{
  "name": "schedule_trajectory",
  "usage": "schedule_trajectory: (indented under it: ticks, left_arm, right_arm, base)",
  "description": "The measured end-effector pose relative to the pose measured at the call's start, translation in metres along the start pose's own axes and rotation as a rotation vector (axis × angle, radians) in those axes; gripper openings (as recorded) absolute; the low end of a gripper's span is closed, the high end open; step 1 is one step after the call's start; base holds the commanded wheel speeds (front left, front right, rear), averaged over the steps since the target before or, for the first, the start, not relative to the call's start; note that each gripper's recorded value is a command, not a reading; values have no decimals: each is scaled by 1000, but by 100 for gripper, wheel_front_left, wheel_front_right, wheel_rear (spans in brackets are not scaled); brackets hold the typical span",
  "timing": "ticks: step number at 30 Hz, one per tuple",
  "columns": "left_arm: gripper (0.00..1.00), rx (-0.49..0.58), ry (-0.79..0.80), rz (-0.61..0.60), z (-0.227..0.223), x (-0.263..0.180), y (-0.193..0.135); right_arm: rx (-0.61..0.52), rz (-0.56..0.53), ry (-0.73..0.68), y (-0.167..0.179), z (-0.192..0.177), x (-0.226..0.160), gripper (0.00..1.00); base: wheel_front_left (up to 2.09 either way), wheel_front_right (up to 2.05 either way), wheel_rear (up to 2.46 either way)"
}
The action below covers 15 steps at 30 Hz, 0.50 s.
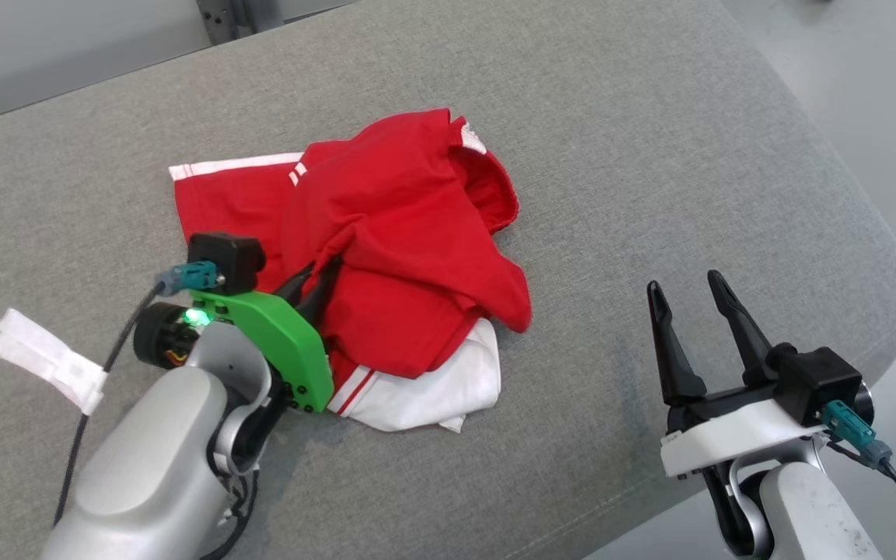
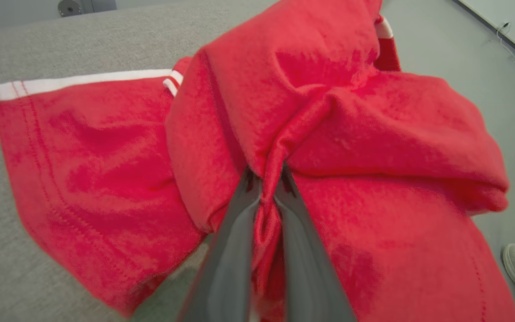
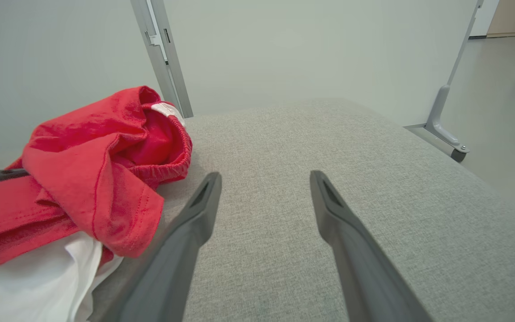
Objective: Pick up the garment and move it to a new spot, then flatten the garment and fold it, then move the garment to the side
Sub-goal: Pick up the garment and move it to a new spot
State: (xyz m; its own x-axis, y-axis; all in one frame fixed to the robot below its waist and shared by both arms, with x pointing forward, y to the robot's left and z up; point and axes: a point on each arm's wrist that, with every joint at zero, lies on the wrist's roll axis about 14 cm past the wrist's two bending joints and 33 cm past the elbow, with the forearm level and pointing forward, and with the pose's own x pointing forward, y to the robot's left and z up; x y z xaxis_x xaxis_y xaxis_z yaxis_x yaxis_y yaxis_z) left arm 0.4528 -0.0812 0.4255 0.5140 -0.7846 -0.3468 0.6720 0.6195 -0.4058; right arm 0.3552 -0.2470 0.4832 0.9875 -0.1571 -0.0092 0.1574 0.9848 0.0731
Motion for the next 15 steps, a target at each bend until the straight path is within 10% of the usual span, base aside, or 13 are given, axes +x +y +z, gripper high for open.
schedule_trajectory:
  ticks: [2,15]
  left_arm:
    - [100,-12,-31,-14,0,0,-6]
    - [100,89,-381,172,39,-74,-3]
  right_arm:
    - [-5,9,-3,2,1,2,100]
    - [-36,65,-31,18,7,-9,100]
  base:
    - [0,0,0]
    - [0,0,0]
